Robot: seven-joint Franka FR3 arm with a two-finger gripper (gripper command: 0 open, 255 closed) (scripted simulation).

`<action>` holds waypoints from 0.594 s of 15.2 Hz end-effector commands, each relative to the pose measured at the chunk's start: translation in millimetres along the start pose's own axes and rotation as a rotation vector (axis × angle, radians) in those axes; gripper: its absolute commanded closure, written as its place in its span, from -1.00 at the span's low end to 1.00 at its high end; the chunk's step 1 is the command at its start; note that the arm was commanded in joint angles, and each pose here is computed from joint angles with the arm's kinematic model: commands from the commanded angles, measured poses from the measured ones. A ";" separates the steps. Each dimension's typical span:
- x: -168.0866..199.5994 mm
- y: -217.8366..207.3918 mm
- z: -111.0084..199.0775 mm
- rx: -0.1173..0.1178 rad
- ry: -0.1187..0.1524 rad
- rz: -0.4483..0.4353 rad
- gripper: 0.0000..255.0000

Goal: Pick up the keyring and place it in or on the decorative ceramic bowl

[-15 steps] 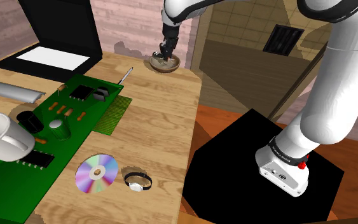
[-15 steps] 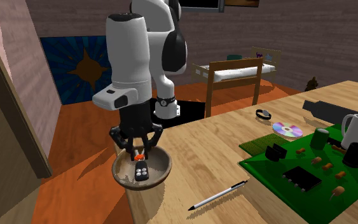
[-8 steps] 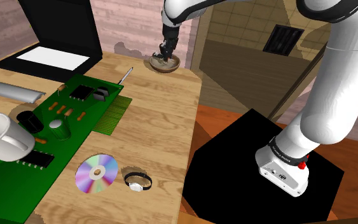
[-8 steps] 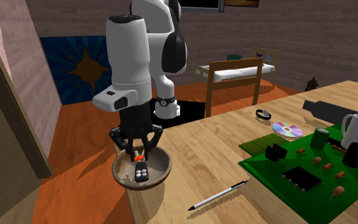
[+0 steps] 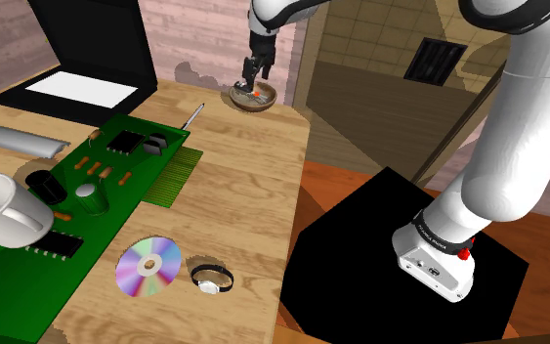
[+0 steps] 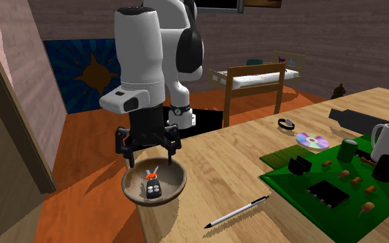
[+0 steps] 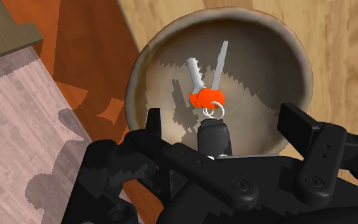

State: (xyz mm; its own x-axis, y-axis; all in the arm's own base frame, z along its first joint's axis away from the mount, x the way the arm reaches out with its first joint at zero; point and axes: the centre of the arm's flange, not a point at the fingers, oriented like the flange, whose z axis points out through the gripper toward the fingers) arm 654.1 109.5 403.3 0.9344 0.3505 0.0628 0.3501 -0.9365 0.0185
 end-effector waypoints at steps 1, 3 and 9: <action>-1.1 1.1 -24.2 0.000 -0.001 0.000 -1.00; -1.1 1.1 -34.6 0.000 -0.001 0.000 -1.00; -1.1 1.1 -34.6 0.000 -0.001 0.000 -1.00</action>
State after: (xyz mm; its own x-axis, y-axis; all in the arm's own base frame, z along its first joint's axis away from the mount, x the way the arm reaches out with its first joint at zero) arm 651.3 107.8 437.7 0.9345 0.3505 0.0623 0.3500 -0.9366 0.0184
